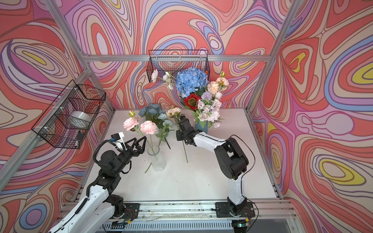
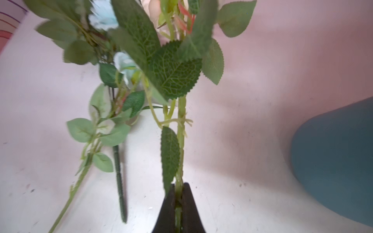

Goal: Arrange the flowers into the vase

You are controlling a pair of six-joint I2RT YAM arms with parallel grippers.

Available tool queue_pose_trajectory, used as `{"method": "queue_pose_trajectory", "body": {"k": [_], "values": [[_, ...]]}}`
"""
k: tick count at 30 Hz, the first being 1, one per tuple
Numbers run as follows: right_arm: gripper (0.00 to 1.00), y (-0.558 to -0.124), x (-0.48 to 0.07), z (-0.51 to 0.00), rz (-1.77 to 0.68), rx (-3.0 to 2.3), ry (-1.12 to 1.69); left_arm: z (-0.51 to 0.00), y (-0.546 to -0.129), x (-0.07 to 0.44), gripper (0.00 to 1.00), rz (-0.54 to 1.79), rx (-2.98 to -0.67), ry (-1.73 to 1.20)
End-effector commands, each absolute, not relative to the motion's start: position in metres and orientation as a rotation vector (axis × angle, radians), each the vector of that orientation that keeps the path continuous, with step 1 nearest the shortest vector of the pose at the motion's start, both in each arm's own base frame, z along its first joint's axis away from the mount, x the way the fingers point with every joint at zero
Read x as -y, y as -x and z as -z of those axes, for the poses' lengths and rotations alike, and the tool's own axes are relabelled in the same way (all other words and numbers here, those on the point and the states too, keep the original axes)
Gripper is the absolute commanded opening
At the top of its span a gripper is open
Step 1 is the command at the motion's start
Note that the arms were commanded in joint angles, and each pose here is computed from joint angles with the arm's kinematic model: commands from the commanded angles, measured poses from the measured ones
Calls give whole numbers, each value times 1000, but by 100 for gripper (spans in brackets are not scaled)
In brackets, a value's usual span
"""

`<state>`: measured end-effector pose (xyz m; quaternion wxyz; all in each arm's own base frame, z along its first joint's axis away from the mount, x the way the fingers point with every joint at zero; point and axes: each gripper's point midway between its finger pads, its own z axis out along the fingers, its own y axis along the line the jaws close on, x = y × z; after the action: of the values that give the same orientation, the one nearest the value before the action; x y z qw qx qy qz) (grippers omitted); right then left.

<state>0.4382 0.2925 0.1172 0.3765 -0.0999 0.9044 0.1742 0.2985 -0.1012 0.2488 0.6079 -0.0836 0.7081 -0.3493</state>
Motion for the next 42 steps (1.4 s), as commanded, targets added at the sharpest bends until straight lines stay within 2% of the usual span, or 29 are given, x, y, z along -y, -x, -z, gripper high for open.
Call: {"method": "queue_pose_trajectory", "body": {"k": [1,7,17,30,42], "values": [[0,-423,-314,-139,-655,-2223,333,-259,-301,93,100,793,-1608,250],[0,-404,-321,-158,-794,-2163,357,-253,-305,86,100,766,-1613,305],[0,-360,-343,-226,-930,-1907,492,-245,-310,88,100,757,-1653,307],[0,-320,-390,-305,-814,-1598,748,-250,-309,87,100,744,-1669,308],[0,-308,-384,-391,-666,-1299,815,-252,-308,90,100,760,-1666,293]]}}
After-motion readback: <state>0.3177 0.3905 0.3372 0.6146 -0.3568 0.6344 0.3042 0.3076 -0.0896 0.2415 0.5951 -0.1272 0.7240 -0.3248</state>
